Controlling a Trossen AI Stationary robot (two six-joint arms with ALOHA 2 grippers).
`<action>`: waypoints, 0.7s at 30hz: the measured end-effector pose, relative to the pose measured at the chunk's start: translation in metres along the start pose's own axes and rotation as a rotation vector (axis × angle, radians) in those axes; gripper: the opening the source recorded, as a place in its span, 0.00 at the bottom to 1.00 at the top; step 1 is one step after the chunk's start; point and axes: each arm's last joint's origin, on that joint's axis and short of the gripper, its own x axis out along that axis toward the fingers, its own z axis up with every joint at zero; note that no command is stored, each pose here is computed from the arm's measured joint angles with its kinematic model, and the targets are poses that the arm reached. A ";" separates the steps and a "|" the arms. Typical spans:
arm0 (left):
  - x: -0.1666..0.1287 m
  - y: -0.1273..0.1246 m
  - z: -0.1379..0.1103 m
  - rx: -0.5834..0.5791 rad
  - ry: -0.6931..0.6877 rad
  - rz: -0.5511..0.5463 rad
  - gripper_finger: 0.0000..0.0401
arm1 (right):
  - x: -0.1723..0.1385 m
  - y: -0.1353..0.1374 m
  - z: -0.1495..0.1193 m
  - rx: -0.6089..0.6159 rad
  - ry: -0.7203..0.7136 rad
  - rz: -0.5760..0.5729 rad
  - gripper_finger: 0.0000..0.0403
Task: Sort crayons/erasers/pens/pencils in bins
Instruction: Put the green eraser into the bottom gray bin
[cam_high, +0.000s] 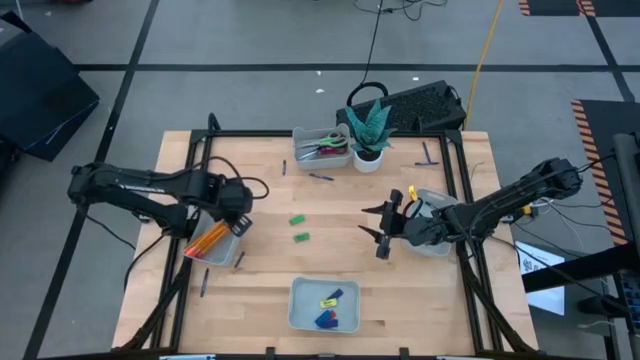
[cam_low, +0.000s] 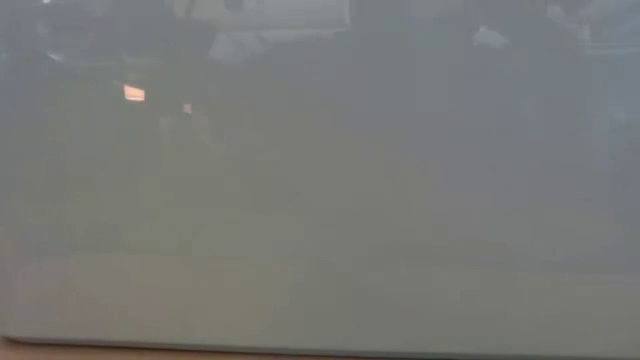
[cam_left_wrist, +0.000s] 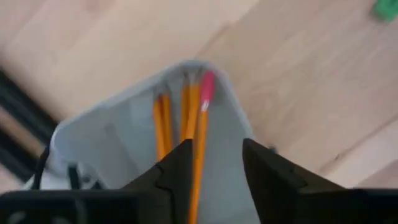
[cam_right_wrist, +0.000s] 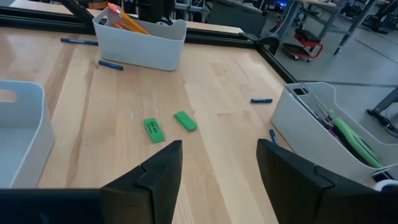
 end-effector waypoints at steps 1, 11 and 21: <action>0.000 0.000 -0.002 0.003 0.018 -0.002 0.38 | 0.000 0.000 0.000 0.000 0.000 0.000 0.50; -0.008 -0.046 0.007 0.102 -0.336 -0.277 0.44 | 0.018 0.008 -0.015 -0.138 0.071 0.022 0.50; 0.034 -0.099 0.036 0.401 -0.582 -0.266 0.53 | 0.054 0.038 -0.011 -0.182 0.134 0.214 0.50</action>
